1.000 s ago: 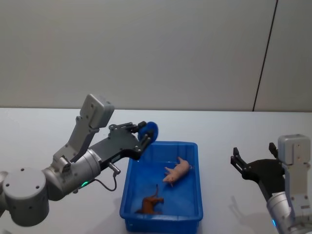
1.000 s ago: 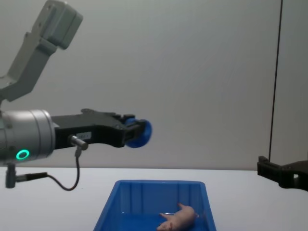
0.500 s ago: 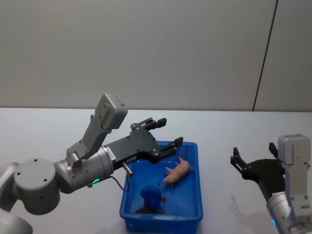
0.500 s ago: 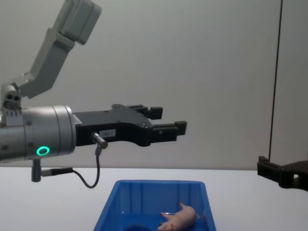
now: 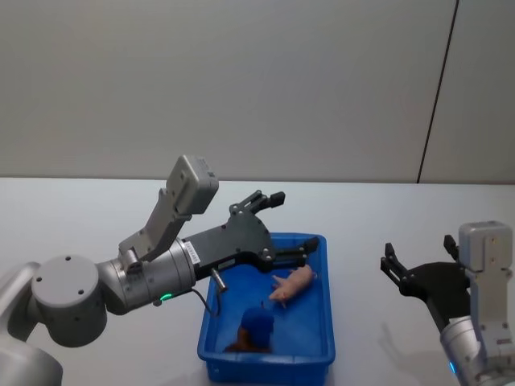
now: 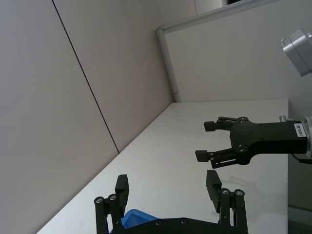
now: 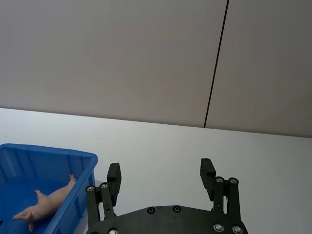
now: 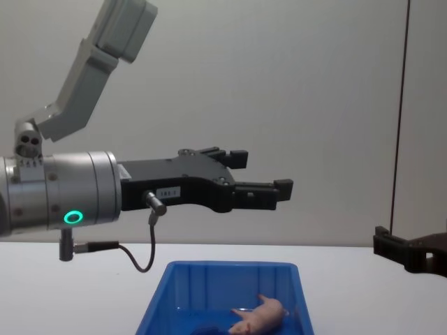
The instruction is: Pick up the two dolls from the table and place them into the box.
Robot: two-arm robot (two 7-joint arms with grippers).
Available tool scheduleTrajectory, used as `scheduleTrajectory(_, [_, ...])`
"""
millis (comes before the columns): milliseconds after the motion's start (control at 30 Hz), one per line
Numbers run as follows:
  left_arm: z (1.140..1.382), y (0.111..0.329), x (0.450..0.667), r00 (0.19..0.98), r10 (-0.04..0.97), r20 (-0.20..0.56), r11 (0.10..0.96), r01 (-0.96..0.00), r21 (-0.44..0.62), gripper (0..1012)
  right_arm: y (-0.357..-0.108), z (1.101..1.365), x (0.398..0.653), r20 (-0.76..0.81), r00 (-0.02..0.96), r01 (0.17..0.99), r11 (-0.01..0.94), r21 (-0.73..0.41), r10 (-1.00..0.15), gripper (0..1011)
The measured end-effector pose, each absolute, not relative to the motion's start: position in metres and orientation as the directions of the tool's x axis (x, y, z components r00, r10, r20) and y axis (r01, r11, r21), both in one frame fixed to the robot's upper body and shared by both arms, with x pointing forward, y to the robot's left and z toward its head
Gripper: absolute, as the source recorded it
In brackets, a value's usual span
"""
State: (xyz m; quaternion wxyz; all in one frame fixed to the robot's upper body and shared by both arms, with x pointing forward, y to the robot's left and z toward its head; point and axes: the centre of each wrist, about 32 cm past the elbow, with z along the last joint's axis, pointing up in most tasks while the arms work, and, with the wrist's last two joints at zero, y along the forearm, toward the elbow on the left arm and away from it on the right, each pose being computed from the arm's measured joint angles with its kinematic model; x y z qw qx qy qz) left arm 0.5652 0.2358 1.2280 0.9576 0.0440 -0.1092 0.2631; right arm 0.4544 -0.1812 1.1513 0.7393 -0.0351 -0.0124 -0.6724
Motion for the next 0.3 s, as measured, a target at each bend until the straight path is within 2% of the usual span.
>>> scheduleTrajectory(300, [1.228,0.2345,0.5669,0.846,0.48,0.234,0.867,-0.498,0.025,1001,-0.1812,1.1513,0.4544,0.065,0.096,0.995,0.093,-0.035,-0.993,1001])
